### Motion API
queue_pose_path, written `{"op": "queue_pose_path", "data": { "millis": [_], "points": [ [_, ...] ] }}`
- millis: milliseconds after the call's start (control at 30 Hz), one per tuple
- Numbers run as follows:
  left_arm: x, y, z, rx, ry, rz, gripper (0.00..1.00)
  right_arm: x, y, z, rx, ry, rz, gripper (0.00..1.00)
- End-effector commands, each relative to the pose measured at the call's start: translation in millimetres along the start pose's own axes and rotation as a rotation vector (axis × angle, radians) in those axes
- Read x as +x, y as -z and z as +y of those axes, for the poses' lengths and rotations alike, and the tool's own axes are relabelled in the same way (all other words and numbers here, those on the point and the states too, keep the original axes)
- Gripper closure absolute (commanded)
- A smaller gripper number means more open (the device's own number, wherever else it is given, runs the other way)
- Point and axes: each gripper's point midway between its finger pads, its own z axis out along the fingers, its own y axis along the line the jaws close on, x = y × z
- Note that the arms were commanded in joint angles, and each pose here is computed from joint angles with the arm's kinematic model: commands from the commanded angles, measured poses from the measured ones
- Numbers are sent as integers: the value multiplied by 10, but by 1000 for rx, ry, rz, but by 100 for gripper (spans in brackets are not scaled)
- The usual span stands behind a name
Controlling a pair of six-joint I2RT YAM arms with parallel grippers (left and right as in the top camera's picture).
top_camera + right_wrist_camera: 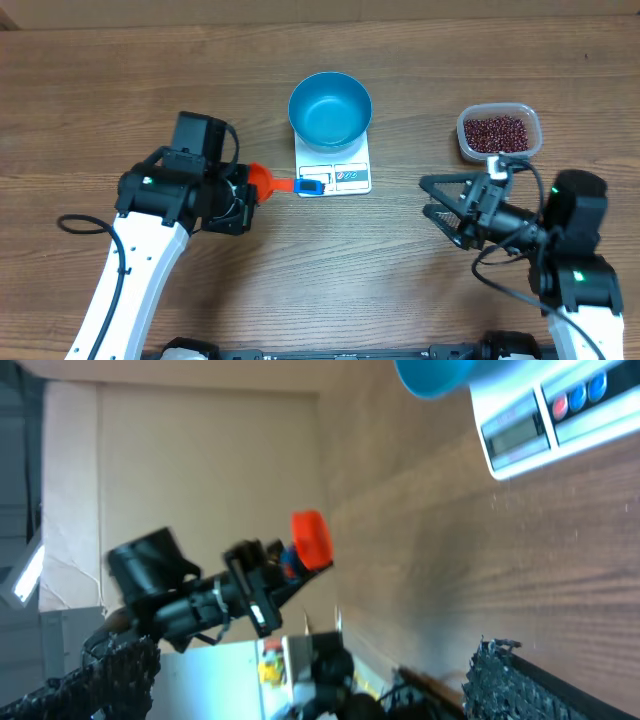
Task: Scoop item into bowl and weigh 150g on scale
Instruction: 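Move the right gripper toward the red cup's blue handle, then close the right gripper on the blue handle of the red cup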
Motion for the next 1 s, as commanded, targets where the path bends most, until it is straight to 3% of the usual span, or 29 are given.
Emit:
{"op": "queue_pose_path", "data": {
  "millis": [0,300,767,967],
  "points": [
    [163,6,-60,23,-24,31,96,12,-143,67,-6,31,56,0],
    [401,-40,1,6,30,47,96,106,-626,84,-11,153,157,0],
    [672,-88,76,4,74,36,95,278,-801,207,-44,281,194,1],
    [712,-133,17,31,64,16,96,310,-826,205,-39,285,198,11]
  ]
}}
